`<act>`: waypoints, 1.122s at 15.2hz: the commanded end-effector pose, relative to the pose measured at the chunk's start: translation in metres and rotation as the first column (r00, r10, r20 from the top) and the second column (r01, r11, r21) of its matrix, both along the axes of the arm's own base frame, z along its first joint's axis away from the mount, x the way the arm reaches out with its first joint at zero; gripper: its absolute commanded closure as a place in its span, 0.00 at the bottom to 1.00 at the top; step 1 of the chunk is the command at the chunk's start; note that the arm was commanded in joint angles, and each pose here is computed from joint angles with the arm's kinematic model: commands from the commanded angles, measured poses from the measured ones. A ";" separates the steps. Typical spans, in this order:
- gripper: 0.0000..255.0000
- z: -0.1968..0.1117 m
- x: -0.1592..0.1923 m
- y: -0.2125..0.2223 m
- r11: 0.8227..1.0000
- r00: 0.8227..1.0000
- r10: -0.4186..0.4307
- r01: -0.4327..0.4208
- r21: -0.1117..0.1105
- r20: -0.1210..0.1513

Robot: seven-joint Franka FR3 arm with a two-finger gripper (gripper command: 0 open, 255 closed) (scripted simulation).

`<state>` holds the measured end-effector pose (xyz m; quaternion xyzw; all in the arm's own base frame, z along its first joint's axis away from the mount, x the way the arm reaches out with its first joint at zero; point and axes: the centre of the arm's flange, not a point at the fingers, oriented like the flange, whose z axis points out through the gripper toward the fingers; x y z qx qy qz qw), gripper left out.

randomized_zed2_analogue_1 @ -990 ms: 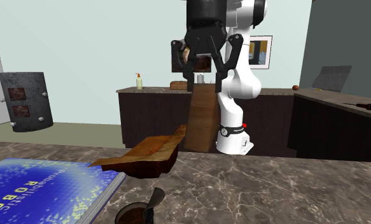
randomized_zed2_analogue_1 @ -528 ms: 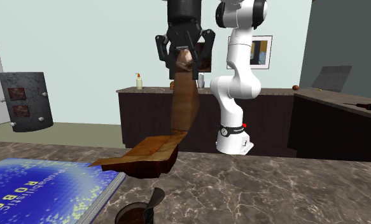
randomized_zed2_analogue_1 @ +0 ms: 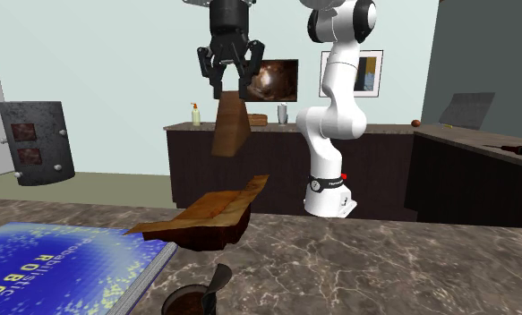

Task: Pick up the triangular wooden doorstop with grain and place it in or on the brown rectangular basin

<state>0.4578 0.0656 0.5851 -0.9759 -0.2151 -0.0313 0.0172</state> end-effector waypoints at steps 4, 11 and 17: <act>1.00 -0.015 -0.002 -0.015 1.000 1.000 0.002 -0.002 0.000 0.000; 1.00 -0.052 -0.002 -0.015 1.000 1.000 0.002 -0.002 0.000 0.000; 1.00 -0.084 -0.002 -0.015 1.000 1.000 0.002 -0.002 0.000 0.000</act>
